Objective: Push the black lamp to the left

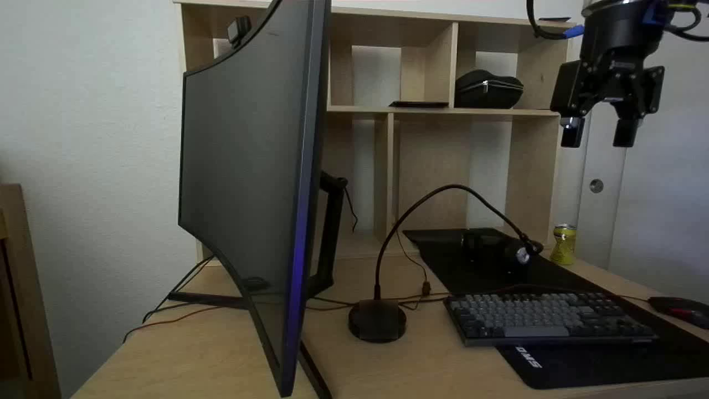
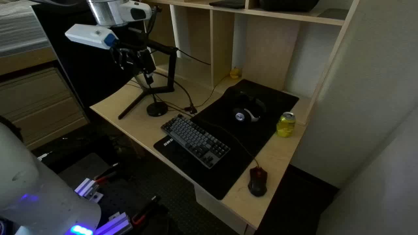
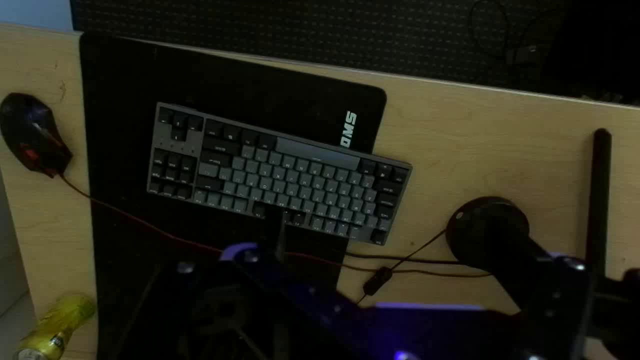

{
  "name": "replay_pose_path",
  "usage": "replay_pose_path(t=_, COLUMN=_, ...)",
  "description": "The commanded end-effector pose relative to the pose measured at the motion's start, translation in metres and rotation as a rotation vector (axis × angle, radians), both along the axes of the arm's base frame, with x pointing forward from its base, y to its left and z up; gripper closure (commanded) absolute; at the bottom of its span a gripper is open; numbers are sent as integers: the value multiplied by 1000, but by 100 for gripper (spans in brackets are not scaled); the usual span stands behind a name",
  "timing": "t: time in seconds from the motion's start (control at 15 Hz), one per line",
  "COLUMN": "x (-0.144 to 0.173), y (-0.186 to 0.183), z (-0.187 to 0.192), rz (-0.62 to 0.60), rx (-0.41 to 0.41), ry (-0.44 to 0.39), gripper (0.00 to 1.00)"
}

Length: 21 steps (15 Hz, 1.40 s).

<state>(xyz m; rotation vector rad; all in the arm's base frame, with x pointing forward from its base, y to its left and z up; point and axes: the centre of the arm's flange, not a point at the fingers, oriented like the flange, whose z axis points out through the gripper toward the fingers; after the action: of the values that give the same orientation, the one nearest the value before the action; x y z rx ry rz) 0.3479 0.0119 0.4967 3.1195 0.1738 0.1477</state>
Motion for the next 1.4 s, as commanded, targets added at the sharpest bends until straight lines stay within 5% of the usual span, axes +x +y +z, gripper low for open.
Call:
replay_pose_path(t=0.0, x=0, y=0, z=0, rz=0, rx=0, ry=0, gripper=0)
replay_pose_path(t=0.2, x=-1, y=0, z=1, rz=-37, rx=-13, ry=3, gripper=0)
replay_pose_path(t=0.4, x=-10, y=19, z=0, rz=-246, rx=53, ry=89, gripper=0)
replay_pose_path(t=0.47, x=21, y=60, z=41, rz=-306, rx=69, ry=99, gripper=0)
replay_pose_path(t=0.73, x=82, y=88, z=79, rz=-530, rx=135, ry=68, gripper=0)
replay_pose_path(t=0.8, x=35, y=77, z=53, rz=-442, rx=117, ry=29, gripper=0)
replay_pose_path(t=1.0, x=66, y=85, z=64, rz=-504, rx=134, ry=38, gripper=0)
replay_pose_path(t=1.07, x=74, y=85, z=50, rz=-568, rx=86, ry=117, gripper=0)
replay_pose_path(t=1.33, x=121, y=3, z=-6, rz=-795, rx=75, ry=192, gripper=0)
